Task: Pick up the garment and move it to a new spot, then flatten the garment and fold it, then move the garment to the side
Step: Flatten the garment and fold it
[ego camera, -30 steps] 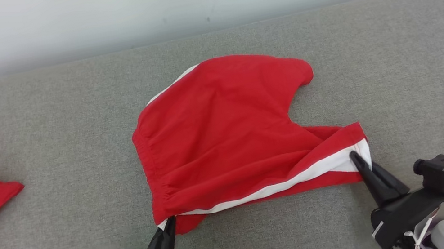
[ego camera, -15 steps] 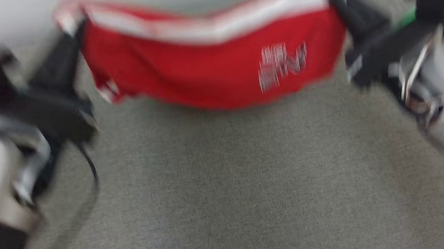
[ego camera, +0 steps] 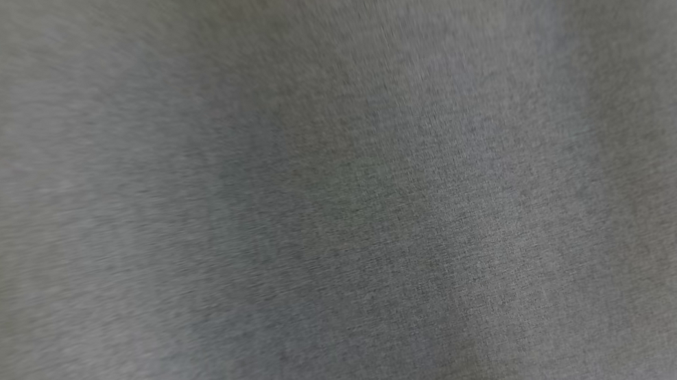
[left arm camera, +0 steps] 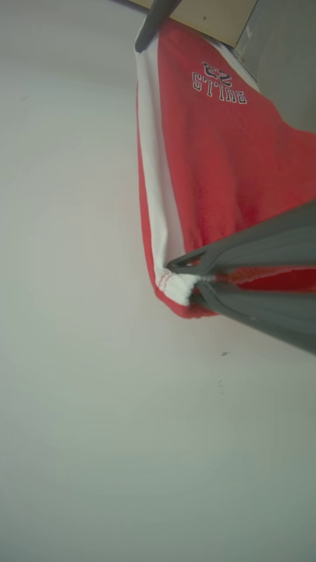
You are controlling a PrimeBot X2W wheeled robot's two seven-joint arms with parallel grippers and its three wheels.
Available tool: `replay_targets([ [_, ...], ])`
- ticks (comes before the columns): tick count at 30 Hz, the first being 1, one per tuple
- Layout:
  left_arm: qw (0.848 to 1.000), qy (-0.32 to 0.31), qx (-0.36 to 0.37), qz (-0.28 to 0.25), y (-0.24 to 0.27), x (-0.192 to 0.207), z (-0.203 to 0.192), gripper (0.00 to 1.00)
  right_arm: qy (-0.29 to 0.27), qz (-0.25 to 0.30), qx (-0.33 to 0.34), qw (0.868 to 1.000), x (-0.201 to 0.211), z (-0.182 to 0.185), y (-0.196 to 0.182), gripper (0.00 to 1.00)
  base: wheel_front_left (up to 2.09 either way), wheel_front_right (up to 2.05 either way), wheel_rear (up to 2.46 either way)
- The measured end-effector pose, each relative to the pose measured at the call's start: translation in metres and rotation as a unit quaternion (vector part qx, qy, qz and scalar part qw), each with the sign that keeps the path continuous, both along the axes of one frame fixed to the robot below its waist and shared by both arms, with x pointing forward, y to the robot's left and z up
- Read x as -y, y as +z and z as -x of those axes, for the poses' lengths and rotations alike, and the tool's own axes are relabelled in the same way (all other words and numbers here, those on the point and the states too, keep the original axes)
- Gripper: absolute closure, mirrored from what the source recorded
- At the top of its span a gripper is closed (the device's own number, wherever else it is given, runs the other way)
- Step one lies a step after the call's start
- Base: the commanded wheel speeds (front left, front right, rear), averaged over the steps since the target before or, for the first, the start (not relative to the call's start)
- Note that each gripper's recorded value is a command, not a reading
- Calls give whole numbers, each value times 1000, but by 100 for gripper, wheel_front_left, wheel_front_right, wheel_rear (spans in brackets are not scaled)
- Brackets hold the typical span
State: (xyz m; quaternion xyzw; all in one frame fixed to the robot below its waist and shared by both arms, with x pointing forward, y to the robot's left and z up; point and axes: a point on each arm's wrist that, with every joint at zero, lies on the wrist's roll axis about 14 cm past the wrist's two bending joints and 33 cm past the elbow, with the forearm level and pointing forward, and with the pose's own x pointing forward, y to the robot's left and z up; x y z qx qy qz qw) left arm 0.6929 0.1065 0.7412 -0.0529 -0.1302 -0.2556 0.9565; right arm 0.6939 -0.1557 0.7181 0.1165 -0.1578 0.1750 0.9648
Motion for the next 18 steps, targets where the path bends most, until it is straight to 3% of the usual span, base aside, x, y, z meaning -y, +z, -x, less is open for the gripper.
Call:
replay_targets([
  [5,999,-25,-6,-22,-20,34,-29,100,-27,9,14,999,12,-29,-5,100,0,0,0],
  [15,997,-69,5,30,-44,69,-53,100,-33,46,45,997,4,-51,-26,100,0,0,0],
  [18,996,-82,-2,32,-63,75,-51,100,-19,59,30,998,-3,-49,-50,100,0,0,0],
])
